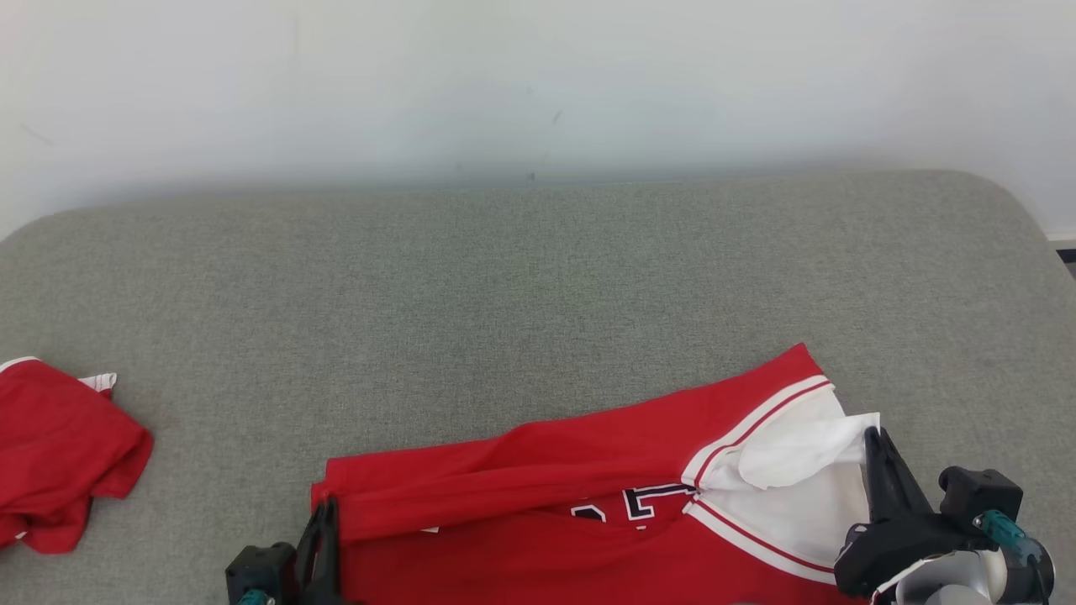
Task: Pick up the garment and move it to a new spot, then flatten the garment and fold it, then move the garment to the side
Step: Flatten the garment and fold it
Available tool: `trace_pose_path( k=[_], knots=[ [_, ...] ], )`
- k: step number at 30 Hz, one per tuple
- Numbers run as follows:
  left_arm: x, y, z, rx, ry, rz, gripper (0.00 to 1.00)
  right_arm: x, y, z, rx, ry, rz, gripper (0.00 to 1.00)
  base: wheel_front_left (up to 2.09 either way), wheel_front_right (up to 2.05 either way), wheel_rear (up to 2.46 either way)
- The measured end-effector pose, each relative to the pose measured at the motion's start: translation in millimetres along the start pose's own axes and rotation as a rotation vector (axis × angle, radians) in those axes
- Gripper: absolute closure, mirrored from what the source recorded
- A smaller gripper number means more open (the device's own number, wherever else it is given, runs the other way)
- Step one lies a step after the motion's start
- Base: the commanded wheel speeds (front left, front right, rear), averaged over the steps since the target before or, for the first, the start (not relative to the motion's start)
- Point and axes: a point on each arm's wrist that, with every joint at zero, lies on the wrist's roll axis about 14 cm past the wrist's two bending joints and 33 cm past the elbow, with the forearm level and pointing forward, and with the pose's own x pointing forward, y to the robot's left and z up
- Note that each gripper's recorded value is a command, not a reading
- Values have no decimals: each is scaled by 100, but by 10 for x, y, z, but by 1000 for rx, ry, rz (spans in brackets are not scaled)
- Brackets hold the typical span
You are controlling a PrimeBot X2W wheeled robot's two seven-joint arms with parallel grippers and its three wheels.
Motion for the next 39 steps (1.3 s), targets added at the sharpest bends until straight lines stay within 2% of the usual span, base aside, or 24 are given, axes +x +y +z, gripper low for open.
trace_pose_path(
  k=[9, 10, 11, 12, 13, 14, 26, 31, 39],
  knots=[
    [-109, 77, -100, -12, 22, 27, 100, -107, -56, -204, 12, 54, -30, 100, 0, 0, 0],
    [-112, 78, -107, -15, 24, 27, 67, -123, -66, -237, 9, 65, -33, 100, 0, 0, 0],
    [-114, 77, -106, -15, 24, 27, 49, -135, -80, -259, 4, 72, -36, 100, 0, 0, 0],
    [-115, 76, -103, -17, 23, 27, 0, -146, -99, -284, 2, 80, -42, 66, 0, 0, 0],
    [-119, 79, -101, -18, 21, 29, 0, -158, -118, -308, 3, 88, -48, 7, 0, 0, 0],
    [-134, 98, -107, -25, 22, 40, 0, -173, -136, -321, 6, 92, -54, 0, 0, 0, 0],
    [-468, 364, -35, 19, -30, 160, 0, -276, -325, -130, 27, 15, -122, 0, 0, 0, 0],
    [-610, 432, -56, 41, -32, 186, 0, -247, -175, -102, 33, 5, -86, 0, 0, 0, 0],
    [-709, 488, -85, 41, -28, 210, 0, -138, 7, -266, 7, 76, -23, 0, 0, 0, 0]
  ],
)
